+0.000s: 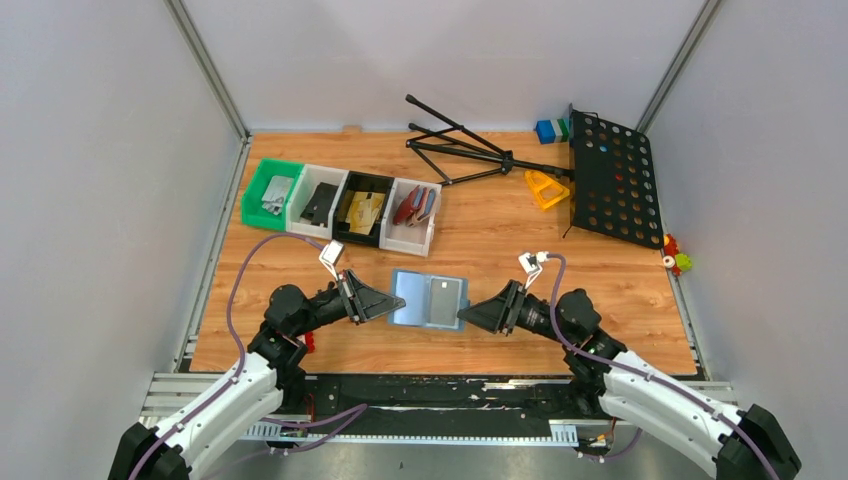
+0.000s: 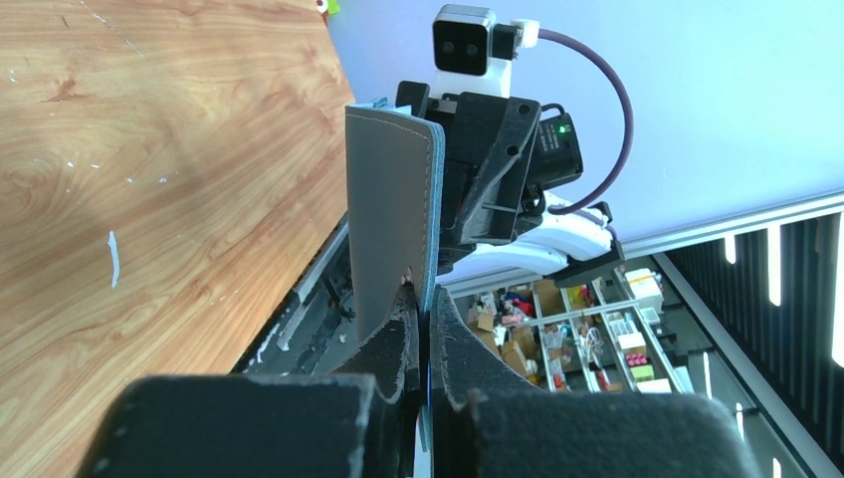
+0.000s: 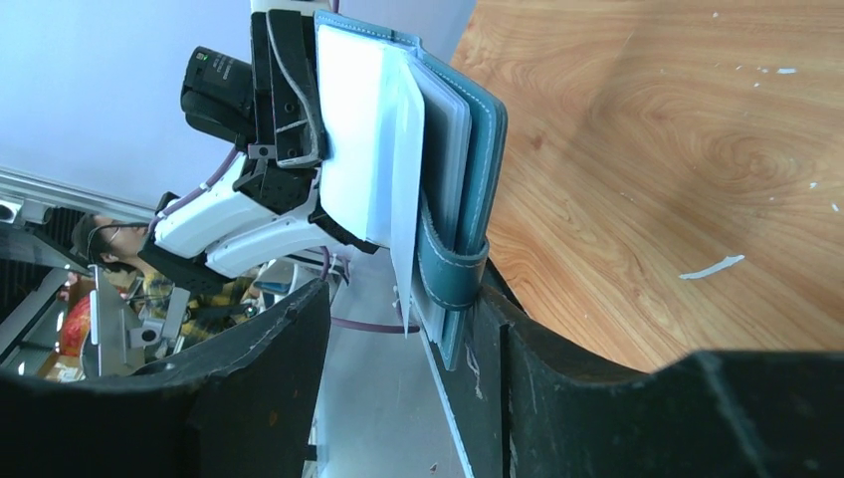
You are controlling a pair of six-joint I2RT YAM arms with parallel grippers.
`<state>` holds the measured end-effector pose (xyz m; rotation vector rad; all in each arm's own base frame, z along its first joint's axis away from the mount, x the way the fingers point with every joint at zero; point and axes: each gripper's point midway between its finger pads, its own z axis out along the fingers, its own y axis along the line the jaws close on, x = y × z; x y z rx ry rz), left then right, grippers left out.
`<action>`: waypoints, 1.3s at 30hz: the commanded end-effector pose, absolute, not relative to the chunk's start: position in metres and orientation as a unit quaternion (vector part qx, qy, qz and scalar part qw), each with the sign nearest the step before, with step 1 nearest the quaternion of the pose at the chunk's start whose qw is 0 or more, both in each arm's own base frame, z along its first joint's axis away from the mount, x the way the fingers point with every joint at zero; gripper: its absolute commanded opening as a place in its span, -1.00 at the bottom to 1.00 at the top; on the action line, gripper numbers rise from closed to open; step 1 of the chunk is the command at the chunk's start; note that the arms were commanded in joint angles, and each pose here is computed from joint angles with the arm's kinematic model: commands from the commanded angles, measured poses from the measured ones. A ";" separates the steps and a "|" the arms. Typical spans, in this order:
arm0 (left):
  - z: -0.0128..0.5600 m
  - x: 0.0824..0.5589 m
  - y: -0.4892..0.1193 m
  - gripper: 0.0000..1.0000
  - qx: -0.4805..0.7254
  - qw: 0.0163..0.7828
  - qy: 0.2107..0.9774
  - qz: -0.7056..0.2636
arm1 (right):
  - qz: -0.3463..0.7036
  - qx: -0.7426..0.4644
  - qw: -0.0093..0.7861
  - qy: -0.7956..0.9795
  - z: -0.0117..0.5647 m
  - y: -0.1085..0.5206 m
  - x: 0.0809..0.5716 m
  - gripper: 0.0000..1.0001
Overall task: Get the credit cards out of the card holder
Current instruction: Remove the credit card from the card holder.
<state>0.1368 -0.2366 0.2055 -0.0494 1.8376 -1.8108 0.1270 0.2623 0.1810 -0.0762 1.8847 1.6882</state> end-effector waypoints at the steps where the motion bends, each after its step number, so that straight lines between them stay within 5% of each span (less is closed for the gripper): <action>1: 0.224 0.136 -0.235 -1.00 -0.006 0.299 0.660 -0.690 | 0.605 -0.012 0.319 0.730 0.168 0.254 0.134 0.08; 18: 0.231 0.135 -0.235 -1.00 -0.003 0.296 0.654 -0.696 | 0.587 -0.021 0.312 0.747 0.157 0.258 0.138 -0.12; 39: 0.229 0.135 -0.237 -1.00 -0.005 0.286 0.657 -0.698 | 0.636 -0.064 0.316 0.701 0.189 0.272 0.133 0.09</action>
